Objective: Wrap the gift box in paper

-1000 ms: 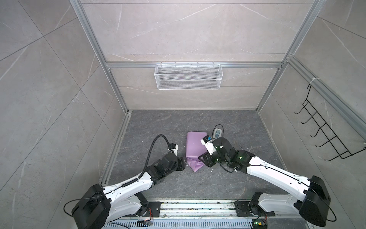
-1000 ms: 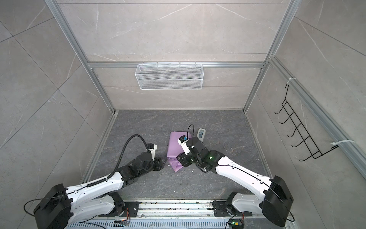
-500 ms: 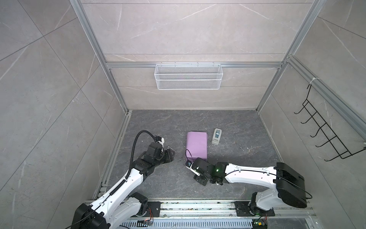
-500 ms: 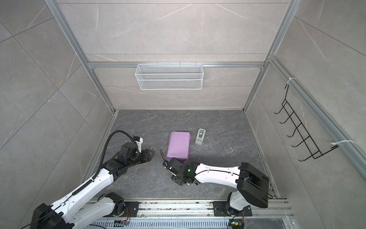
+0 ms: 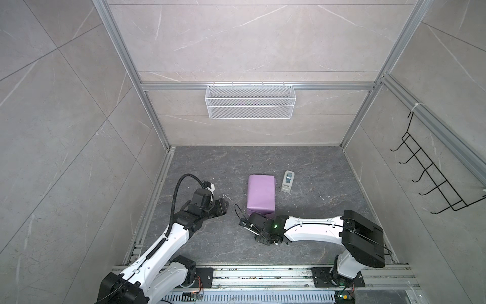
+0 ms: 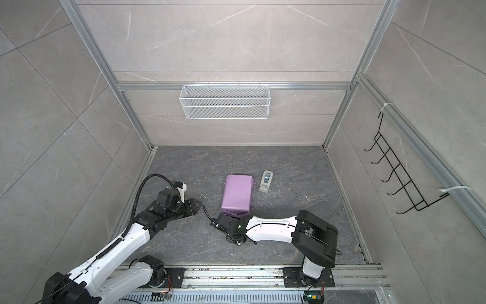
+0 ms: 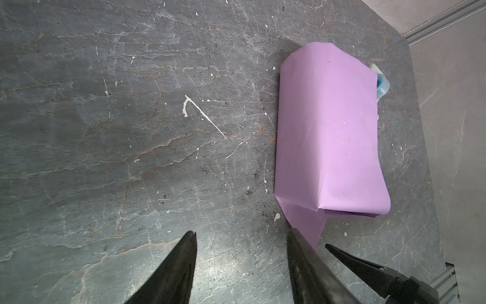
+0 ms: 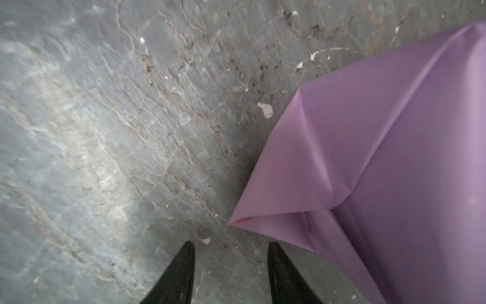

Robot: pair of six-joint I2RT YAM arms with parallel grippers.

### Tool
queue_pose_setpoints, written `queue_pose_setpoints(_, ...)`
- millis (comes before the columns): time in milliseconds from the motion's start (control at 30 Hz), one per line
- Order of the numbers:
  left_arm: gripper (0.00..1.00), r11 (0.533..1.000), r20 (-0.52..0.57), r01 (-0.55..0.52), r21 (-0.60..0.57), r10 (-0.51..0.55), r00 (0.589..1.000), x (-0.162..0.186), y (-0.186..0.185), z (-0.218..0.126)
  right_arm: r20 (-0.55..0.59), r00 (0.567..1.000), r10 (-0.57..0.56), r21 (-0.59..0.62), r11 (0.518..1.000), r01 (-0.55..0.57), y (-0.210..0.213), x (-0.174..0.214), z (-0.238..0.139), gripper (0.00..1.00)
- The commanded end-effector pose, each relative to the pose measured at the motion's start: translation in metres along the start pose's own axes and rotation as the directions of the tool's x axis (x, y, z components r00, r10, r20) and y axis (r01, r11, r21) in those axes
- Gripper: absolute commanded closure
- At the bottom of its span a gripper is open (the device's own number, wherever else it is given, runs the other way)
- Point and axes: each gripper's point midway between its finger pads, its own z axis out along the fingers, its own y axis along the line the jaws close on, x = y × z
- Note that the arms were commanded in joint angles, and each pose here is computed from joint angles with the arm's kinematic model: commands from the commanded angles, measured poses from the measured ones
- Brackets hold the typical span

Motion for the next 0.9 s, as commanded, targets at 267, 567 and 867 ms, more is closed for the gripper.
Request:
queue_pose_setpoints(267, 0.42, 1.000, 0.026, -0.021, 0.022, 0.020, 0.999, -0.010, -0.006, -0.007, -0.043, 0.996, -0.072, 0.081, 0.994, 0.075, -0.008, 0.002, 0.015, 0.59)
queue_pose_setpoints(567, 0.42, 0.999, 0.025, -0.020, 0.026, 0.019, 1.000, -0.010, -0.006, -0.005, -0.045, 0.996, -0.083, 0.110, 0.990, 0.087, -0.010, -0.001, 0.022, 0.64)
queue_pose_setpoints(867, 0.42, 0.999, 0.012, -0.016, 0.031, 0.016, 1.000, -0.007, -0.006, -0.002, -0.033, 0.995, -0.091, 0.116, 0.989, 0.095, -0.008, -0.002, 0.024, 0.72)
